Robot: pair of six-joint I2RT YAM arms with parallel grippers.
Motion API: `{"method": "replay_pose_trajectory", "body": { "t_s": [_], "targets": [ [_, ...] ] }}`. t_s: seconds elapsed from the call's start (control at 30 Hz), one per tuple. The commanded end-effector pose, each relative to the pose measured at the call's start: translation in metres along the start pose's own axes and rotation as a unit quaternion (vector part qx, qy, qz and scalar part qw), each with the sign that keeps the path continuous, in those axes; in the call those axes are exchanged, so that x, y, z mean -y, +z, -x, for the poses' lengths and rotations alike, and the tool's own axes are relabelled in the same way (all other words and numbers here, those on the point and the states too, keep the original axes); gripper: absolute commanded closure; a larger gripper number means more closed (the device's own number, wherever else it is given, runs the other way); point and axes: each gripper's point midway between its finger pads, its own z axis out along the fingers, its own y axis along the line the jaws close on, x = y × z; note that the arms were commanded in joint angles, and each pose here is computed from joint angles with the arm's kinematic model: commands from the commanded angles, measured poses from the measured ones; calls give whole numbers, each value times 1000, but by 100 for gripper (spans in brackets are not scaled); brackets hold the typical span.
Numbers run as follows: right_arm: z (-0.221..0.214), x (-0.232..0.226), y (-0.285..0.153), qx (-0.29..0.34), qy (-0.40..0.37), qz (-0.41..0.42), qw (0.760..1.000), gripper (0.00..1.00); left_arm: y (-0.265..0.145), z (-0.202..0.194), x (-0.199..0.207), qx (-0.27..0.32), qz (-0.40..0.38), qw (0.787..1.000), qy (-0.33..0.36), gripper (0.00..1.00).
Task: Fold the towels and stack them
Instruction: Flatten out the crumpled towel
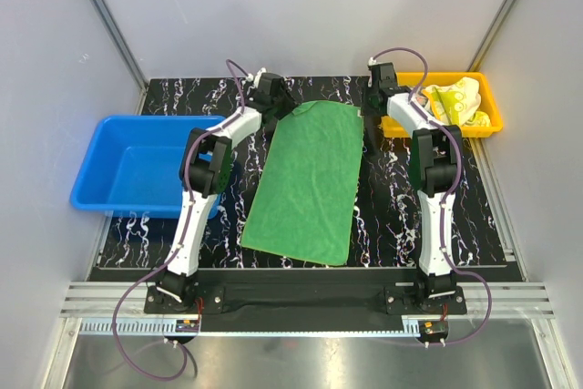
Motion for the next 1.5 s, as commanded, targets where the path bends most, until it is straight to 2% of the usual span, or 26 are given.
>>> {"method": "replay_pose_trajectory", "body": {
  "t_s": [0.0, 0.23, 0.43, 0.7, 0.87, 1.2, 1.3, 1.47],
  "targets": [
    [15, -6, -2, 26, 1, 15, 1000, 64, -3, 16, 2, 41, -4, 999, -9, 54],
    [17, -6, -4, 28, 4, 18, 999, 64, -3, 9, -12, 42, 13, 999, -17, 53],
    [18, -5, -4, 33, 2, 15, 999, 64, 8, 3, -8, 36, -16, 999, -24, 53],
    [24, 5, 2, 36, 9, -8, 999, 62, 10, 5, -8, 40, -21, 999, -30, 61],
    [17, 11, 11, 12, 24, -12, 1000, 62, 9, 14, -1, 50, -32, 997, -39, 67],
    [12, 5, 17, -2, 39, 6, 999, 61, 14, 11, 1, 36, -41, 997, -56, 66],
    [14, 5, 19, 1, 36, 4, 999, 60, 16, 10, -2, 32, -36, 997, -61, 59],
    [14, 4, 24, -6, 37, 8, 999, 60, 19, 8, -2, 32, -39, 996, -68, 59]
  ]
}}
